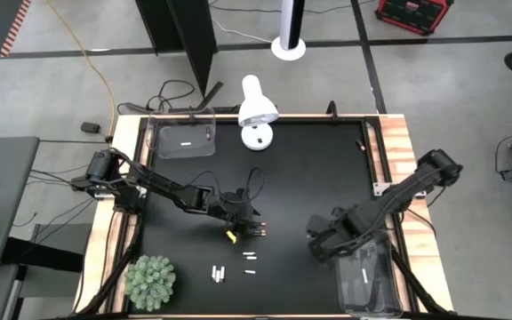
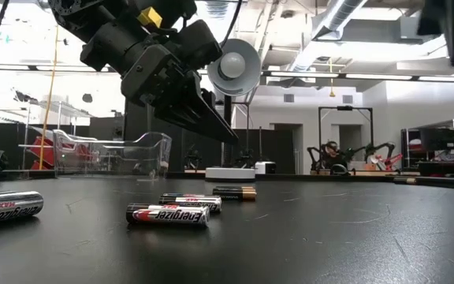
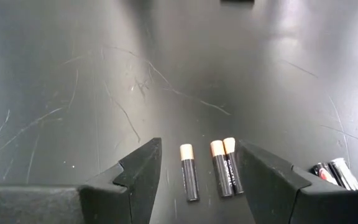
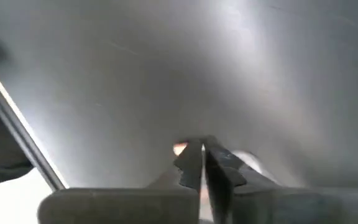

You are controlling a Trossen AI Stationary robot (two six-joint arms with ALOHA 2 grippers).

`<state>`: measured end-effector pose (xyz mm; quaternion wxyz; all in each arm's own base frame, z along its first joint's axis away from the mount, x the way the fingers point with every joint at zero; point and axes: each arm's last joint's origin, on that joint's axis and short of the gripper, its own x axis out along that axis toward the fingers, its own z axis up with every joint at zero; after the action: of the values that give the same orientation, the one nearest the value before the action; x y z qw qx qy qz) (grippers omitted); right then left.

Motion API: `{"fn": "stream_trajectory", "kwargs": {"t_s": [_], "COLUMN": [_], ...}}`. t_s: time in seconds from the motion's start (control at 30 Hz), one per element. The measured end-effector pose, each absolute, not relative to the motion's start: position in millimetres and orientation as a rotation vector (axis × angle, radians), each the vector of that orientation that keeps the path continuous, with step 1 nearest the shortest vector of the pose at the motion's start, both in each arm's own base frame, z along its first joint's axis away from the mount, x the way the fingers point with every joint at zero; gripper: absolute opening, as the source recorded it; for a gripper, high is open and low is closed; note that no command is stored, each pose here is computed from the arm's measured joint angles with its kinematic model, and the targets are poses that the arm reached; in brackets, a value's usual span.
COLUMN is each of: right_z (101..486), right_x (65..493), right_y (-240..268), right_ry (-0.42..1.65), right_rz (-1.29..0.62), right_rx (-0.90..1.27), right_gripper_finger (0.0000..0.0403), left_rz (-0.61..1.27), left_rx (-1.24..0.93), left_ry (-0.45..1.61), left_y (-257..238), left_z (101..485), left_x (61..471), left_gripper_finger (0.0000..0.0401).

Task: Sort batteries
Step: Put the black battery into the top transparent bin

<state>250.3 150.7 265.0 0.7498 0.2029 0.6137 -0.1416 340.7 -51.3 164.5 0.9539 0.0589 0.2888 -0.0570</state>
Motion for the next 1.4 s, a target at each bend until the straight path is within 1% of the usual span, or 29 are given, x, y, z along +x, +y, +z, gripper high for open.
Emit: {"fn": "stream_trajectory", "kwargs": {"t_s": [0.1, 0.37, 0.43, 0.5, 0.67, 0.77, 1.0, 1.4], "right_z": [249.7, 222.1, 215.2, 206.9, 188.3, 177.6, 157.0, 153.2], "right_x": [267.3, 301.2, 309.5, 313.9, 314.7, 317.0, 320.8, 321.1], "right_y": [156.0, 166.5, 168.9, 171.8, 169.8, 167.5, 166.3, 158.2], "right_ry": [1.375, 1.567, 1.597, 1.648, 1.851, 1.921, 2.009, 2.044], "right_rz": [-0.268, -0.217, -0.197, -0.192, -0.258, -0.270, -0.264, -0.224], "right_rx": [0.434, 0.453, 0.443, 0.419, 0.346, 0.312, 0.296, 0.323], "right_gripper_finger": [0.0091, 0.0244, 0.0270, 0.0287, 0.0309, 0.0313, 0.0314, 0.0314], "left_rz": [-0.114, -0.110, -0.110, -0.110, -0.110, -0.110, -0.109, -0.106], "left_rx": [0.113, 0.103, 0.102, 0.103, 0.103, 0.103, 0.100, 0.092], "left_ry": [0.590, 0.600, 0.605, 0.611, 0.612, 0.613, 0.619, 0.620], "left_y": [-51.3, -51.2, -51.2, -51.1, -51.1, -51.1, -51.1, -51.1], "left_z": [164.2, 163.6, 163.2, 162.7, 162.7, 162.5, 162.1, 162.0], "left_x": [340.6, 340.1, 339.8, 339.5, 339.5, 339.5, 339.2, 339.1], "left_gripper_finger": [0.0198, 0.0198, 0.0198, 0.0198, 0.0198, 0.0198, 0.0198, 0.0198]}}
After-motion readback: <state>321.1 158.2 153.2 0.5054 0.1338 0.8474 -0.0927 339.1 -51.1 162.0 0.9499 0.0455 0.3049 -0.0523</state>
